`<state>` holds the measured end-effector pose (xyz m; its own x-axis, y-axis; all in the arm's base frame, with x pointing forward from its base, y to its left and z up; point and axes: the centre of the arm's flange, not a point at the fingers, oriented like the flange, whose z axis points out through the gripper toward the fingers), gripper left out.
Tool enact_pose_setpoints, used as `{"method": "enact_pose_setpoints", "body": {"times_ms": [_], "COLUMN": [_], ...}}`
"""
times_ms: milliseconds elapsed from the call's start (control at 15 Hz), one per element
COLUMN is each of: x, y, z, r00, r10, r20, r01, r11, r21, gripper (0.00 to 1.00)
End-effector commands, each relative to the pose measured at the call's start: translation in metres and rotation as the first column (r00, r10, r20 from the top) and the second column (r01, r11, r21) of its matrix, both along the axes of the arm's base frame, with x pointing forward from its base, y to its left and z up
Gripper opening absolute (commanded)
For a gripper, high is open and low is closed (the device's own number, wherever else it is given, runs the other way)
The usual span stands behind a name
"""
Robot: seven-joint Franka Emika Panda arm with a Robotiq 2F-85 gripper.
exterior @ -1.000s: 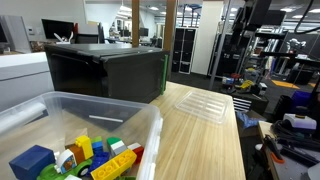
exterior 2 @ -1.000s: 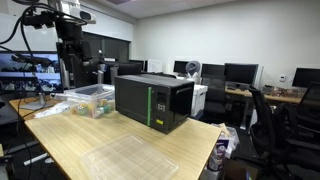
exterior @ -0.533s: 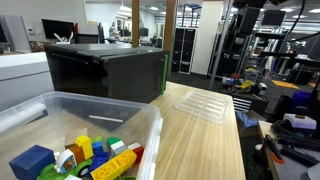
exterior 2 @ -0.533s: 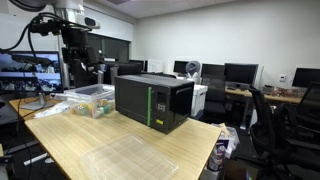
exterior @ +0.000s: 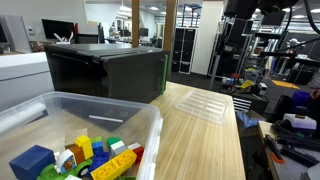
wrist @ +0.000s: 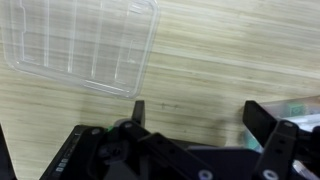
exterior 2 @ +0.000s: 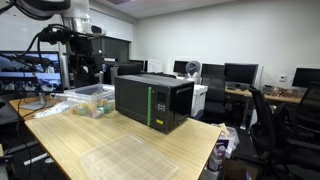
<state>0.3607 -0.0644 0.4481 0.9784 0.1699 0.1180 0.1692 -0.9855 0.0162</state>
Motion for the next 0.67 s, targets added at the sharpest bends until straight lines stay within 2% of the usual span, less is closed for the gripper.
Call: {"method": "enact_pose_setpoints", "body": {"times_ms": [0, 600], "x": [0.010, 0.024], "y": [-0.008, -0.014], "z": [-0.019, -0.039], "r00": [1.000, 0.994], "r10": [-0.014, -0.039], "r20": [0.023, 0.103], "r01": [0.014, 0.038], "r11": [1.000, 0.999], "r21": [0.003, 0.010], "gripper": [1.00, 1.00]}}
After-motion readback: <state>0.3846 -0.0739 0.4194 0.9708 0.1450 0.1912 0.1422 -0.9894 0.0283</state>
